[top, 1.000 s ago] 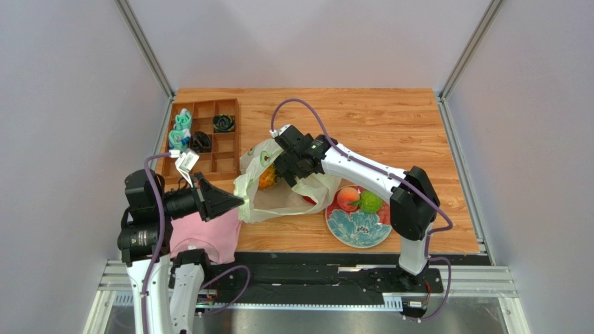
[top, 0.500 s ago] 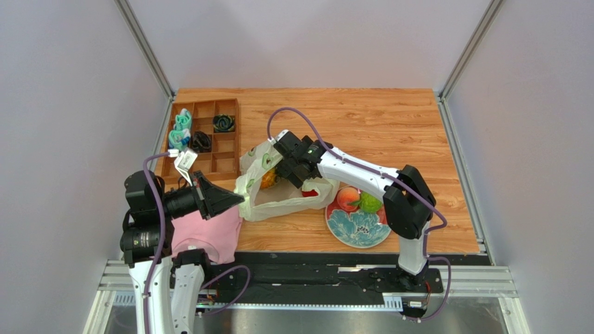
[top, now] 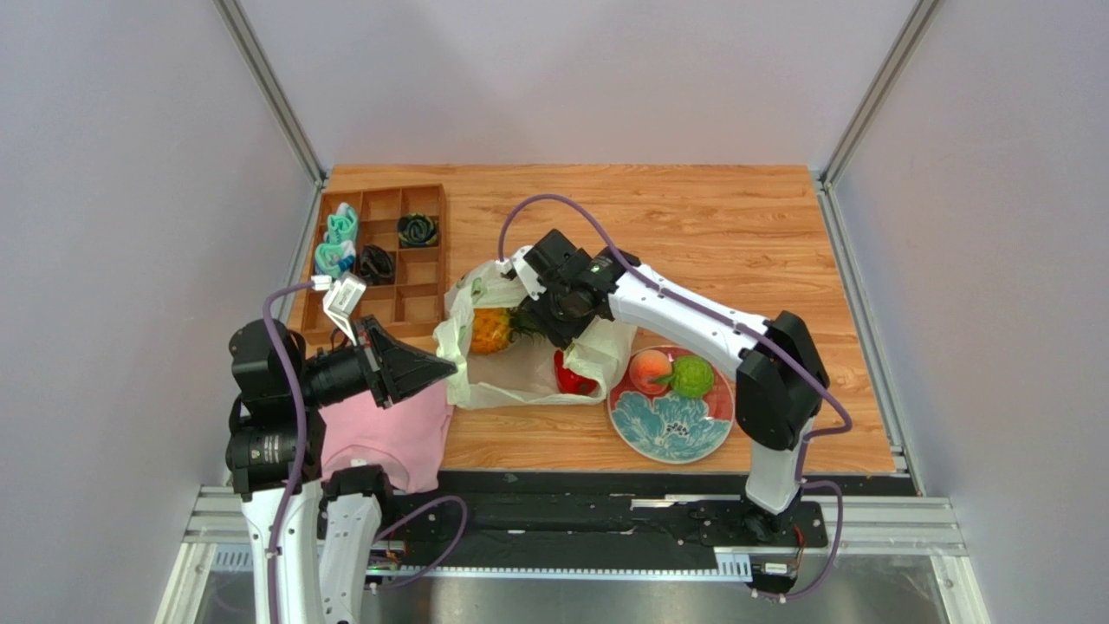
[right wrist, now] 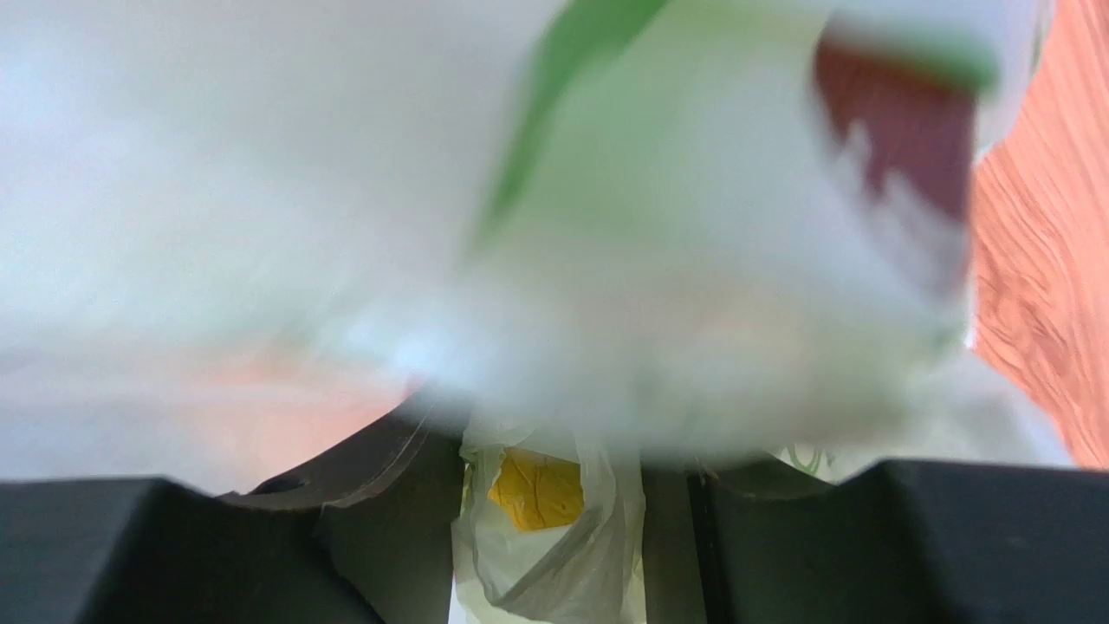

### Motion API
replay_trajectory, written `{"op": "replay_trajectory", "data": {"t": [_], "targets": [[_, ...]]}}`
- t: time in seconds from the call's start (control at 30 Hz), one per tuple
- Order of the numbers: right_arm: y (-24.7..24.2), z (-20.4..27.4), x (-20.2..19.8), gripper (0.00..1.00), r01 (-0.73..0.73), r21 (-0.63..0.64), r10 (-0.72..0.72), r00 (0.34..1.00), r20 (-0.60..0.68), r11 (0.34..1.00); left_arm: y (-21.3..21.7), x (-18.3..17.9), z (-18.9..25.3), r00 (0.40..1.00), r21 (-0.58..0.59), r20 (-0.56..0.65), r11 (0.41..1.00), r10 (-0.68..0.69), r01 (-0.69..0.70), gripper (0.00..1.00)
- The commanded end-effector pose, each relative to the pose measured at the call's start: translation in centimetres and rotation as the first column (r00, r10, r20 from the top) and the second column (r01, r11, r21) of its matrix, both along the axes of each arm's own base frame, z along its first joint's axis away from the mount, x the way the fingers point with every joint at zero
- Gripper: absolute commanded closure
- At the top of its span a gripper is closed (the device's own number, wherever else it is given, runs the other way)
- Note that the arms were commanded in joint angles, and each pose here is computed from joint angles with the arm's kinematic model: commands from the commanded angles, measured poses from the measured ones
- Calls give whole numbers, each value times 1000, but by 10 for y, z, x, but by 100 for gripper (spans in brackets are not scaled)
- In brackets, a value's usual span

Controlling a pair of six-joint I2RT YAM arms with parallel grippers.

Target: Take the fake fruits out of the plastic bag

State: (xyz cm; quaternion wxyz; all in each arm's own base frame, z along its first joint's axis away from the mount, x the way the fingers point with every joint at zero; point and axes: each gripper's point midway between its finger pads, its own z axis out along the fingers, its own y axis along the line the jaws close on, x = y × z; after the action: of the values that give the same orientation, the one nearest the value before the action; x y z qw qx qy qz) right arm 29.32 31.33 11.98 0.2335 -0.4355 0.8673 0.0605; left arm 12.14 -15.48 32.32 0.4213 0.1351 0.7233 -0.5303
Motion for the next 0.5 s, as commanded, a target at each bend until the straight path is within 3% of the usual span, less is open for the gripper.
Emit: {"op": "replay_trajectory", "data": {"t": [0.0,0.1,0.17,0.23,0.3,0.4,0.47], "targets": [[21,71,-33,70,-126,230,135,991,-26,965,-1,5,3,1000,-14,7,1000,-15,15,100],[-5,60,-39,67,-109,149,112,994,-16,983,0,7,4,1000,-14,1,1000,-12,12,100],[-35,60,-28,66,-50,51,46,996,81,997,0,8,5,1000,-12,8,1000,-7,7,100],[-56,51,-26,71,-40,10,39,995,95,999,0,8,6,1000,-11,11,1000,-9,9,100],[-64,59,-28,72,-25,54,20,997,78,998,0,9,5,1000,-9,11,1000,-5,5,100],[-43,80,-44,71,-94,225,96,995,5,970,1,11,3,1000,-10,3,1000,0,0,100],[-10,110,-65,70,-151,407,191,980,-61,901,1,14,2,1000,-13,-4,1000,0,0,100]]}}
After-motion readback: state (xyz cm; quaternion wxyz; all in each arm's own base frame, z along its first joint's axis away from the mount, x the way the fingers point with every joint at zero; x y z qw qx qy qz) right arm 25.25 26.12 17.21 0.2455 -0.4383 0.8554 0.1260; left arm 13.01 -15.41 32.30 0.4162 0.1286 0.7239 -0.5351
